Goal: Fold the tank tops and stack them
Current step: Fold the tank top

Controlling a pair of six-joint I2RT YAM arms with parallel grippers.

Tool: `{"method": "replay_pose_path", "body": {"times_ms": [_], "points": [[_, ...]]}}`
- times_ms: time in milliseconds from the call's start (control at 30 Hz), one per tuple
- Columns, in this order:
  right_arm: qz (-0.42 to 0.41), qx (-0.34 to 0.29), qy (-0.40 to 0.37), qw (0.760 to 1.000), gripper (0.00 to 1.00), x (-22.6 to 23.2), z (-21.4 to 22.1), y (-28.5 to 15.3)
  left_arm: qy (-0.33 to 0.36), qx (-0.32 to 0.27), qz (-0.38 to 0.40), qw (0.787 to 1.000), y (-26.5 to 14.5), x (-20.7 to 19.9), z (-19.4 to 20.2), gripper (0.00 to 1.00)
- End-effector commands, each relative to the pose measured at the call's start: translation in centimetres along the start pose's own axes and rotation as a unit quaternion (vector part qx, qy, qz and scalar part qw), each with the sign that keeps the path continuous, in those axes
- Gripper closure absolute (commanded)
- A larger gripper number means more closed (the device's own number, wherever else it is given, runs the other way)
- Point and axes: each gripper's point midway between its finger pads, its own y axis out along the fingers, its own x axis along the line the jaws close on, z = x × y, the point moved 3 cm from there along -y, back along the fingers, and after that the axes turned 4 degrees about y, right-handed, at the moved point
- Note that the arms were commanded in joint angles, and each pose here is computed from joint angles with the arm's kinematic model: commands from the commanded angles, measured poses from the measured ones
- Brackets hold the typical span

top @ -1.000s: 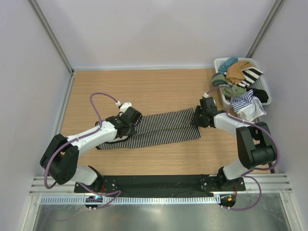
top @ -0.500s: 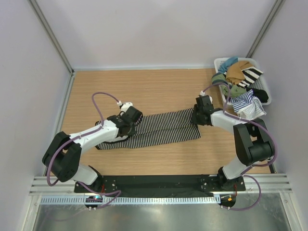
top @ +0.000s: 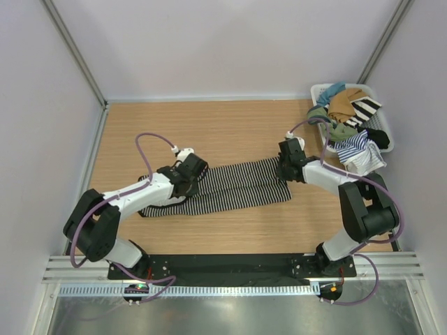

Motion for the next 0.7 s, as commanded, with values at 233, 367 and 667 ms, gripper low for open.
{"method": "replay_pose_path", "body": {"times_ms": [233,367,667], "points": [[-0.010,-0.025,0.019,0.999,0.95,-0.4,0.3,-2.8,-0.016,-0.005,0.023,1.000,0.7,-1.9,-1.5,0.73],[-0.009,-0.012,0.029,0.999,0.95,-0.8,1.4,-2.5,-0.016,-0.002,0.021,1.000,1.0,-1.9,-1.3,0.73],[0.006,-0.010,0.045,0.999,0.83,-2.2,3.3,-2.4,-0.011,-0.005,0.009,1.000,0.6,-1.3,-1.4,0.73]]}}
